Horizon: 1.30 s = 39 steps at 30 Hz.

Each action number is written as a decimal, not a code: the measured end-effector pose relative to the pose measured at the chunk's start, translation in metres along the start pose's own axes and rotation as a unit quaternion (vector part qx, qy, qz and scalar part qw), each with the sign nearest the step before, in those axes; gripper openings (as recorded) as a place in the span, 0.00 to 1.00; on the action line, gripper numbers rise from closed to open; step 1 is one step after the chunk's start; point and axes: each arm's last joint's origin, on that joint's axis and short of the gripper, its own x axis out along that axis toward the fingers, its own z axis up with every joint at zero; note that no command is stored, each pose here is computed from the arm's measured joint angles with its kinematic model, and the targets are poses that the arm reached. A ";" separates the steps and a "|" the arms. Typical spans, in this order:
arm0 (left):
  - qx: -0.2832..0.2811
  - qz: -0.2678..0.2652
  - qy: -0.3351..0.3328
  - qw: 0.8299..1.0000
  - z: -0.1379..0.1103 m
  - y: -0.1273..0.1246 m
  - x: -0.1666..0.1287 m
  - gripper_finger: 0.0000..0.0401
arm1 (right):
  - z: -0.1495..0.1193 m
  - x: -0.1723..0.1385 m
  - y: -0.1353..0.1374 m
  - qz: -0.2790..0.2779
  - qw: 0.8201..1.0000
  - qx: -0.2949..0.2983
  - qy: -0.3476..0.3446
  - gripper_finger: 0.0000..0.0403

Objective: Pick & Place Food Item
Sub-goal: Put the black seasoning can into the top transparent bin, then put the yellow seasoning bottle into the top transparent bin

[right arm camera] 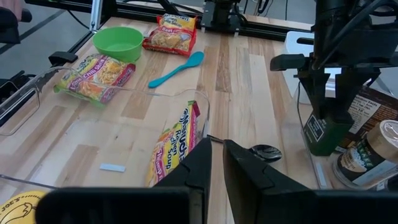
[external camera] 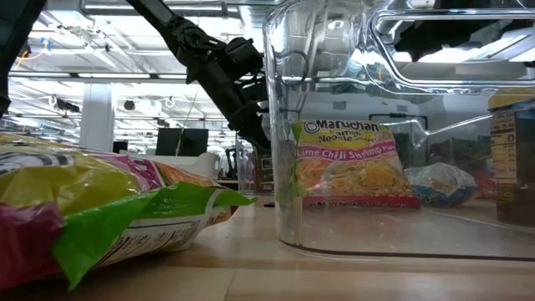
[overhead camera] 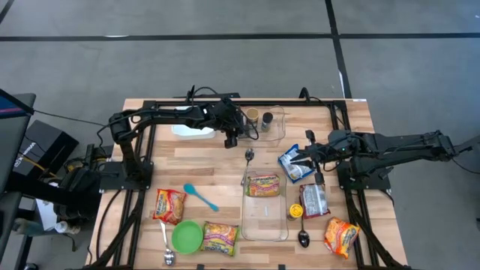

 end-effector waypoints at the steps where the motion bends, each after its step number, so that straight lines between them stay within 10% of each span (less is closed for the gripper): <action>1: 0.000 0.000 0.000 1.000 0.000 0.000 0.000 0.35 | 0.000 0.000 0.000 0.000 1.000 0.000 0.000 0.09; 39: 0.006 0.009 -0.039 0.999 0.009 -0.002 -0.001 0.51 | 0.000 0.000 0.000 0.000 1.000 0.000 0.002 0.09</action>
